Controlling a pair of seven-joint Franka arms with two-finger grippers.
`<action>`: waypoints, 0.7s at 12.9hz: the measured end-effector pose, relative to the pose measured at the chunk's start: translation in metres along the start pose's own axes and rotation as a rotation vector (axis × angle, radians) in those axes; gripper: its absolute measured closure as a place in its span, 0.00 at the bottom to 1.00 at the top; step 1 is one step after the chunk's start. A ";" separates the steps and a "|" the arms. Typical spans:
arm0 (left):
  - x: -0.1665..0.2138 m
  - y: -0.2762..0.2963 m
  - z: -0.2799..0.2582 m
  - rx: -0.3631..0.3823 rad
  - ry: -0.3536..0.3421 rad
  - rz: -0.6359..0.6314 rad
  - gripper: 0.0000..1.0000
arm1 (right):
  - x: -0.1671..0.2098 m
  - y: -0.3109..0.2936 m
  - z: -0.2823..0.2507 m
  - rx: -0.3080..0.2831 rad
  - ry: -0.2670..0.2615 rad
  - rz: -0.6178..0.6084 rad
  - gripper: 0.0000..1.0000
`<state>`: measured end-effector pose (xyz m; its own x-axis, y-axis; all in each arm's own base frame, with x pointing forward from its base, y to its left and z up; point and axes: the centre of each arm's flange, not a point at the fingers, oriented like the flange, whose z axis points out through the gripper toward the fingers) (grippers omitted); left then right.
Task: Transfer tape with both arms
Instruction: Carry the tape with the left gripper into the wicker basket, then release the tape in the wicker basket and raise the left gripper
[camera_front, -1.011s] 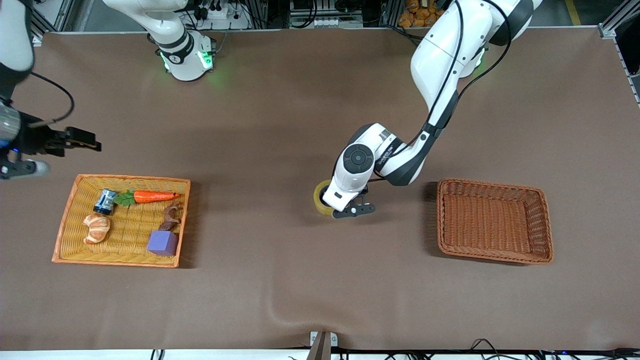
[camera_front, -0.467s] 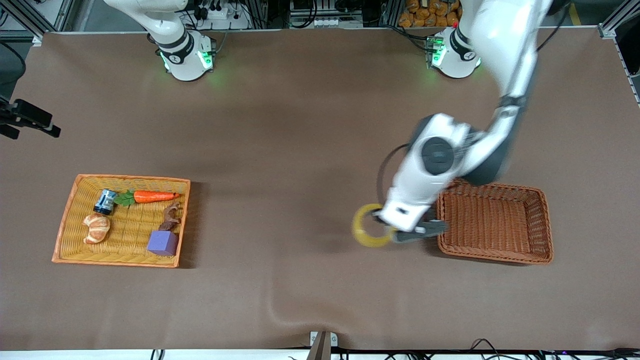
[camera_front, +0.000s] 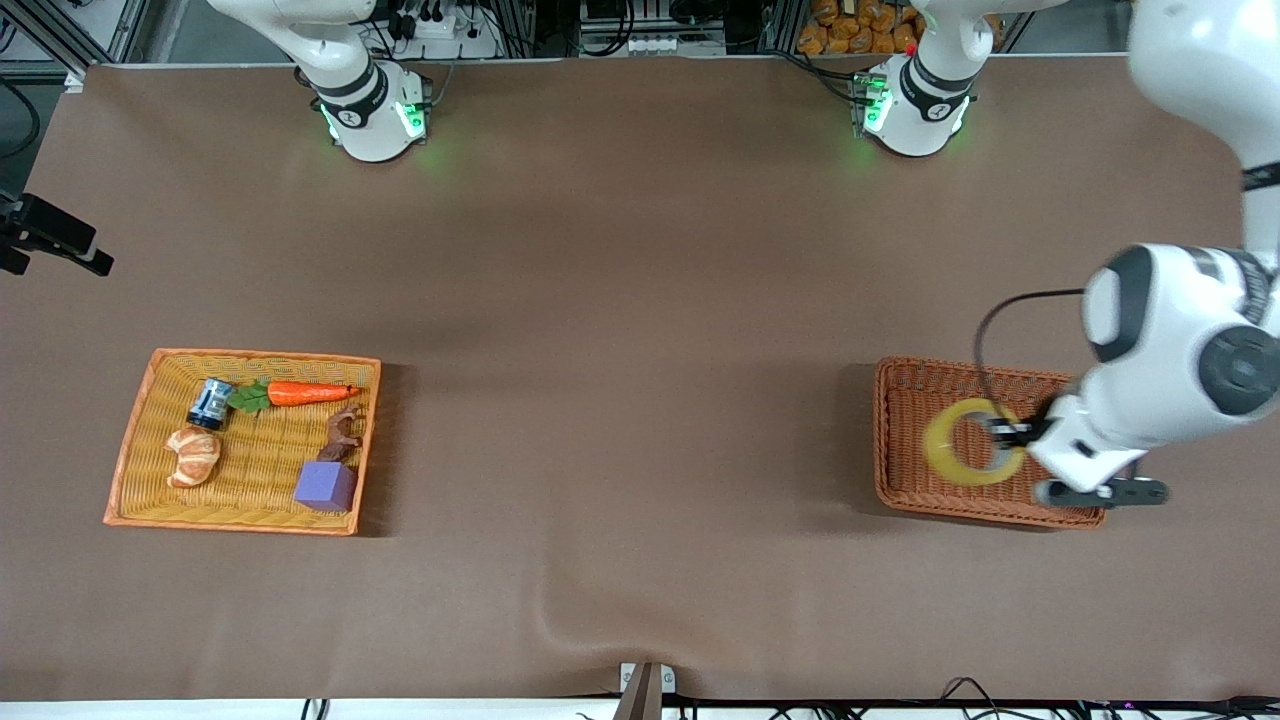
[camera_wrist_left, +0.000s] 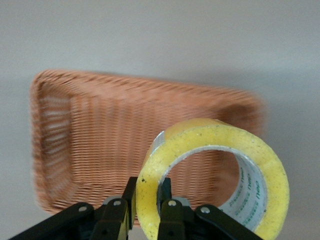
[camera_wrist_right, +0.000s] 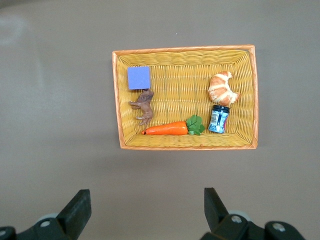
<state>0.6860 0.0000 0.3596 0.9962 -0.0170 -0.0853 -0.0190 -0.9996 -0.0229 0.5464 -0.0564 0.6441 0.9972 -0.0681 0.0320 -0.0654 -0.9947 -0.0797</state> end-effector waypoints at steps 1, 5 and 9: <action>0.001 -0.034 0.028 -0.012 -0.016 0.006 0.78 | 0.000 -0.004 0.000 0.001 0.000 -0.001 0.00; 0.004 -0.063 0.094 -0.042 -0.052 -0.001 0.71 | 0.001 -0.008 0.000 -0.012 0.003 0.000 0.00; 0.011 -0.050 0.028 -0.031 0.051 0.007 0.29 | -0.005 -0.006 0.004 -0.075 -0.049 -0.006 0.00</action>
<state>0.6952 0.0501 0.3324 0.9991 -0.0240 -0.0349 -0.0237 -0.9997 0.0080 0.5423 -0.0500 0.6400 0.9981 -0.0600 -0.0171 -0.0601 -0.9982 -0.0043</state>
